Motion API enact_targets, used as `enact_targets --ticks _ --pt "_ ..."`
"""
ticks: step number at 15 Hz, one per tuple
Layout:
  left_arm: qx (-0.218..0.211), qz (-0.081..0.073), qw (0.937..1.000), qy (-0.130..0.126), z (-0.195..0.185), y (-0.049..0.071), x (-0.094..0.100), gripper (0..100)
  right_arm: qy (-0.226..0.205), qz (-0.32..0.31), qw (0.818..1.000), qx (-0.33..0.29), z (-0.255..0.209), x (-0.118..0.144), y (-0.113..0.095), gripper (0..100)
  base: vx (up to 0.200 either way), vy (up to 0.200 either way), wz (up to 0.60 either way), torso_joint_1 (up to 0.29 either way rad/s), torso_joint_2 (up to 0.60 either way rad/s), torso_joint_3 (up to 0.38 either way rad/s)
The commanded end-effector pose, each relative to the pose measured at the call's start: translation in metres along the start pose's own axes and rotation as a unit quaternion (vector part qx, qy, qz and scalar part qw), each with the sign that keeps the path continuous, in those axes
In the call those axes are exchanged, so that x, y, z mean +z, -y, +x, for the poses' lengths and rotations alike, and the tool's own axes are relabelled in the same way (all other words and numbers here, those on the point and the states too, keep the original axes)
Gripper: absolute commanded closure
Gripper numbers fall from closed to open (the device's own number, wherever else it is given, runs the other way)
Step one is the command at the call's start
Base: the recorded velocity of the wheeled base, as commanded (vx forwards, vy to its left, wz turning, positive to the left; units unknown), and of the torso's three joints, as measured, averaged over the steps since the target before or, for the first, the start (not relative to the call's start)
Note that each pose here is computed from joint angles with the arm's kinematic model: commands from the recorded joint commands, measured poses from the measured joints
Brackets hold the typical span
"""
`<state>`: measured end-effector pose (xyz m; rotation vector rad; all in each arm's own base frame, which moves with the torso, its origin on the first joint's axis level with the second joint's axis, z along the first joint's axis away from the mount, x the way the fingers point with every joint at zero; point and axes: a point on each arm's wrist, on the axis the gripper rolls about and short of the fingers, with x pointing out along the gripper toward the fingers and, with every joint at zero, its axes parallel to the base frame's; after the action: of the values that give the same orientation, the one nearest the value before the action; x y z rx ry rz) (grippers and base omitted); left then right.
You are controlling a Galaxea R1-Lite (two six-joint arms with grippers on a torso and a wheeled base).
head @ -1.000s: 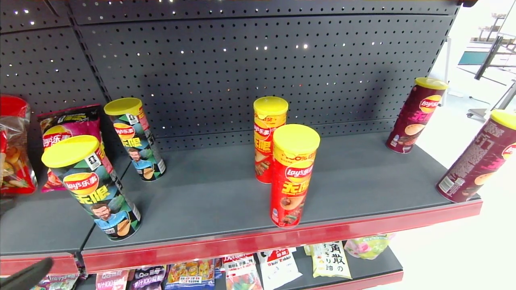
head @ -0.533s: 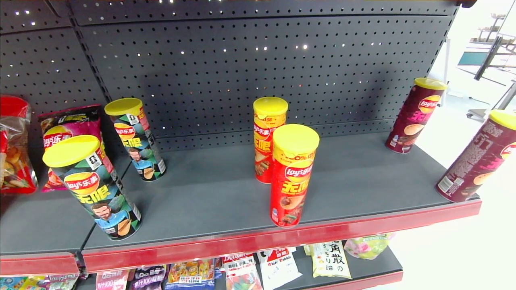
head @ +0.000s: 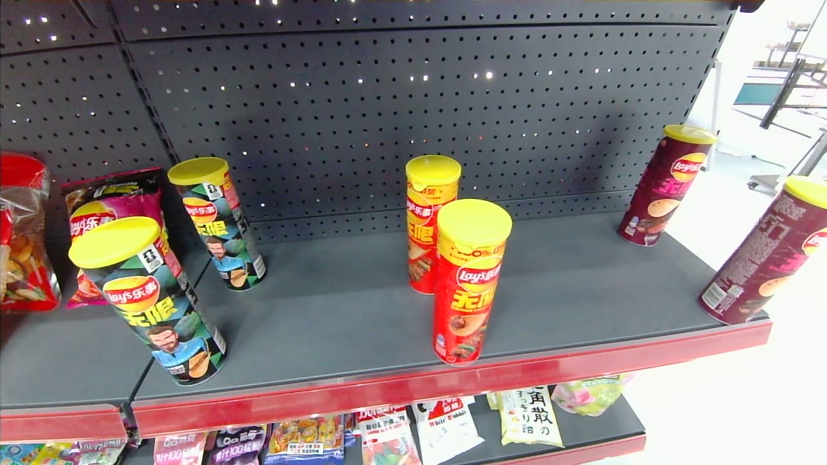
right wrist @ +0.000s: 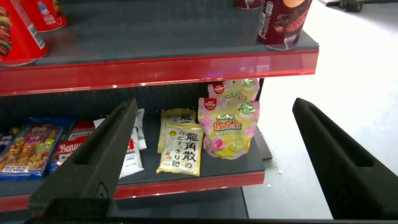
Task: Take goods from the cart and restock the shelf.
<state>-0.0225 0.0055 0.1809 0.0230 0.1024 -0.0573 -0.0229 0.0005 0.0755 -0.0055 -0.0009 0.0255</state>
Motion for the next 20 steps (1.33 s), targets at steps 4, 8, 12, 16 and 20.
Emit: enact_targets --ticks 4,8,12,16,20 --pt "0.082 -0.002 0.9962 -0.029 -0.007 0.000 -0.017 0 0.000 0.000 1.000 0.000 0.000 0.000 0.000 0 0.000 0.000 0.00 0.000 0.00 0.000" --pt "0.121 -0.031 0.9915 -0.037 -0.007 0.006 -0.039 0 0.000 0.000 1.000 0.000 0.000 0.000 0.000 0 0.000 0.000 0.00 0.000 0.00 0.000" --pt "0.023 -0.024 0.9985 0.045 -0.007 0.008 -0.079 0 0.000 0.000 1.000 0.000 0.000 0.000 0.000 0 0.000 0.000 0.00 0.000 0.00 0.000" --pt "0.026 -0.023 0.9967 0.074 0.010 0.008 -0.100 0 0.000 0.000 1.000 0.000 0.000 0.000 0.000 0 0.000 0.000 0.00 0.000 0.00 0.000" --pt "0.034 -0.013 0.9982 0.049 0.011 0.007 -0.105 0 0.000 0.000 1.000 0.000 0.000 0.000 0.000 0 0.000 0.000 0.00 0.000 0.00 0.000"
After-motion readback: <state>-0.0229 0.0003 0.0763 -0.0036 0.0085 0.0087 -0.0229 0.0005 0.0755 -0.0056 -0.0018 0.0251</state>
